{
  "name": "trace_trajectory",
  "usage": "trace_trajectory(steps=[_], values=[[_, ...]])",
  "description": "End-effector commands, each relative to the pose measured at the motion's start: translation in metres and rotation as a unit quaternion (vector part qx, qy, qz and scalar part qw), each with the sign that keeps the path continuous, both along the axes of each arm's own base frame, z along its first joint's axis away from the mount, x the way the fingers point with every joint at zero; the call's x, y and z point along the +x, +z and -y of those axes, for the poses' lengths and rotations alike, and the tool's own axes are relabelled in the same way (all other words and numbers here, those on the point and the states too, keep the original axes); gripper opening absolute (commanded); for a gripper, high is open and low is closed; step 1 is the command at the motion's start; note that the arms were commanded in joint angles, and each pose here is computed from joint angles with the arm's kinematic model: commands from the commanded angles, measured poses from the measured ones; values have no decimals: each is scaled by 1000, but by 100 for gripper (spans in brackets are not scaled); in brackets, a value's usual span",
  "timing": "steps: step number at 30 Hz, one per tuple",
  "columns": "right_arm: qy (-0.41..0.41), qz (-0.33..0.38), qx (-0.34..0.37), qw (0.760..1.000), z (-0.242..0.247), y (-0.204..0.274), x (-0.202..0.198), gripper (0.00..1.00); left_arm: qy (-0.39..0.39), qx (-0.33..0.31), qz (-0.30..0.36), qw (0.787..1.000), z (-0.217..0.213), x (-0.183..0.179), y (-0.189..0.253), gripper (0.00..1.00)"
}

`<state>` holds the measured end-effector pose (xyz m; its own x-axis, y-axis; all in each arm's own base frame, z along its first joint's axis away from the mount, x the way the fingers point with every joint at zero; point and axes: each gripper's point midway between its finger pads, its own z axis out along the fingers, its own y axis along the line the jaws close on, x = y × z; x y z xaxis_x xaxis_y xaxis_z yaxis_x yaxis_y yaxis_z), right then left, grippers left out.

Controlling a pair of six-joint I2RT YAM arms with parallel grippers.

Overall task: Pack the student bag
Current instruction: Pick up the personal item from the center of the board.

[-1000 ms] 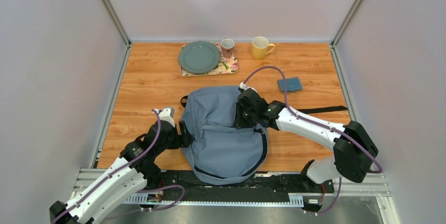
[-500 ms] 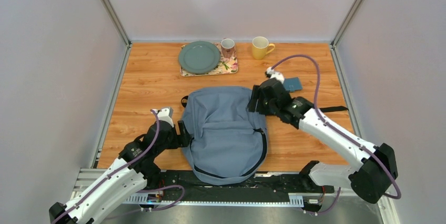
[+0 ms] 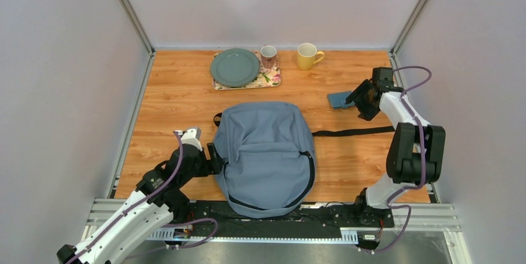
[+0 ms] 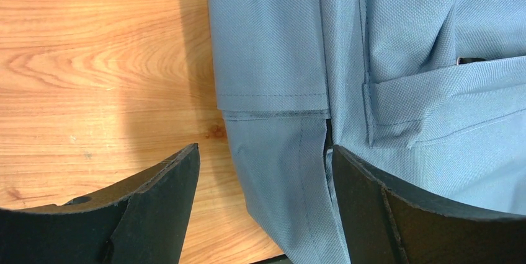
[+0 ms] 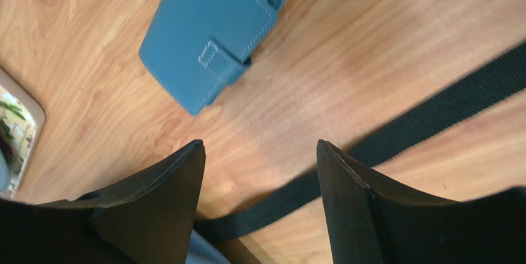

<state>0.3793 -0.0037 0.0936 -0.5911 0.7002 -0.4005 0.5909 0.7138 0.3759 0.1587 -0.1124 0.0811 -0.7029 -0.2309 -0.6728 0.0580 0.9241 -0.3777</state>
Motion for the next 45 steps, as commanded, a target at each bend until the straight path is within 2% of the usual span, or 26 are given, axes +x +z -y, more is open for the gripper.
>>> trace_trajectory(steps=[1, 3, 7, 13, 22, 30, 35, 36, 41, 45], values=[[-2, 47, 53, 997, 3, 10, 50, 70, 4, -20, 12, 1000, 3, 2, 16, 85], [-14, 38, 54, 998, 11, -2, 57, 70, 4, -21, 9, 1000, 3, 1, 15, 85], [-28, 65, 72, 995, 26, -11, 77, 70, 7, -22, 6, 1000, 3, 0, 13, 85], [-33, 70, 98, 992, 29, -26, 91, 69, 10, -21, 4, 1000, 3, 1, 10, 85], [-41, 47, 121, 991, 22, -57, 83, 65, 13, -23, -1, 1000, 5, 3, 7, 85], [-34, 16, 104, 994, 24, -74, 72, 44, 14, -19, -1, 1000, 3, 3, 10, 85], [-28, 12, 101, 994, 25, -73, 71, 37, 12, -18, 0, 1000, 4, 3, 11, 85], [-25, 14, 101, 995, 25, -71, 72, 32, 12, -18, -1, 1000, 4, 3, 12, 85], [-17, 14, 107, 994, 22, -68, 74, 23, 16, -12, 1, 1000, -1, 1, 14, 85], [-15, 15, 105, 994, 22, -67, 73, 10, 21, -14, 9, 1000, -4, 1, 17, 85]])
